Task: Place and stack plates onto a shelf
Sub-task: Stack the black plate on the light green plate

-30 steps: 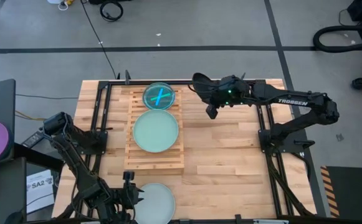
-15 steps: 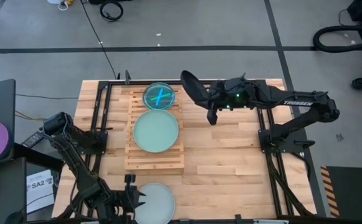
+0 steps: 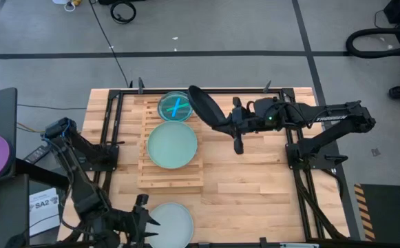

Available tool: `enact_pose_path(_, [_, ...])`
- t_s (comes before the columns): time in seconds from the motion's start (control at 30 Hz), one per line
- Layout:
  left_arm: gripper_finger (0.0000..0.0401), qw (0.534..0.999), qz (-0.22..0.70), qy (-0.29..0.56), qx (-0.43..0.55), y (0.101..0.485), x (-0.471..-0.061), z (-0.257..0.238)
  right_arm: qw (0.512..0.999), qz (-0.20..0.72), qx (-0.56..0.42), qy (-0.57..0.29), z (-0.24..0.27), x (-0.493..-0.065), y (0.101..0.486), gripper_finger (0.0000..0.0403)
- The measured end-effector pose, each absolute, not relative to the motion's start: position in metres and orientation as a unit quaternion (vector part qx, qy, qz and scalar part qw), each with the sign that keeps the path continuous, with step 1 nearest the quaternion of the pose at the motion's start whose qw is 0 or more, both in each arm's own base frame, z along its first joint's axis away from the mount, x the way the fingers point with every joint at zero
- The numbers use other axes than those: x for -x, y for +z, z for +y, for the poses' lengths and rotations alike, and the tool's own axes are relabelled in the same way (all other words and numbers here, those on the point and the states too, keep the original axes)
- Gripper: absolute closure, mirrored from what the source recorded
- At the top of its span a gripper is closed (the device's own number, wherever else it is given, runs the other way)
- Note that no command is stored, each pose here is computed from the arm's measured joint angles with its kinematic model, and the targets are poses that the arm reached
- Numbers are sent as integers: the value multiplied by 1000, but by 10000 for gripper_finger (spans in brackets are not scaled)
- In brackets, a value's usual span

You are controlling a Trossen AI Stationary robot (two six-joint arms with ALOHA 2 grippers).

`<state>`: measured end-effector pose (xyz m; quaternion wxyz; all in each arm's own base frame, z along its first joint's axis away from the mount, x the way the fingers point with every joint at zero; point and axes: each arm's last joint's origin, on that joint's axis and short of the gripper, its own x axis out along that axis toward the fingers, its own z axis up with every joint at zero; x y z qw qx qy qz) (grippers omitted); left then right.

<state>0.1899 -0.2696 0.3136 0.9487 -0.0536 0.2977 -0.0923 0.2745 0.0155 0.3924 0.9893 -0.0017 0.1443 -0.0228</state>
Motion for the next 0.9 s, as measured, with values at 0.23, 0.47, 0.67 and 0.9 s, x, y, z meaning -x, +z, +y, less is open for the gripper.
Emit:
enact_pose_path(0.23, [268, 967, 223, -127, 5, 373, -197, -263, 988, 142, 49, 18, 33, -273, 393, 385])
enact_pose_path(0.47, [268, 983, 142, -97, -70, 431, -215, -238, 986, 142, 69, 46, 46, -271, 392, 385])
enact_pose_path(0.67, [268, 991, 99, -50, -80, 473, -237, -198, 981, 155, 89, 80, 57, -268, 389, 385])
enact_pose_path(0.9, [268, 986, 110, 3, -122, 490, -261, -145, 975, 166, 96, 113, 63, -266, 387, 384])
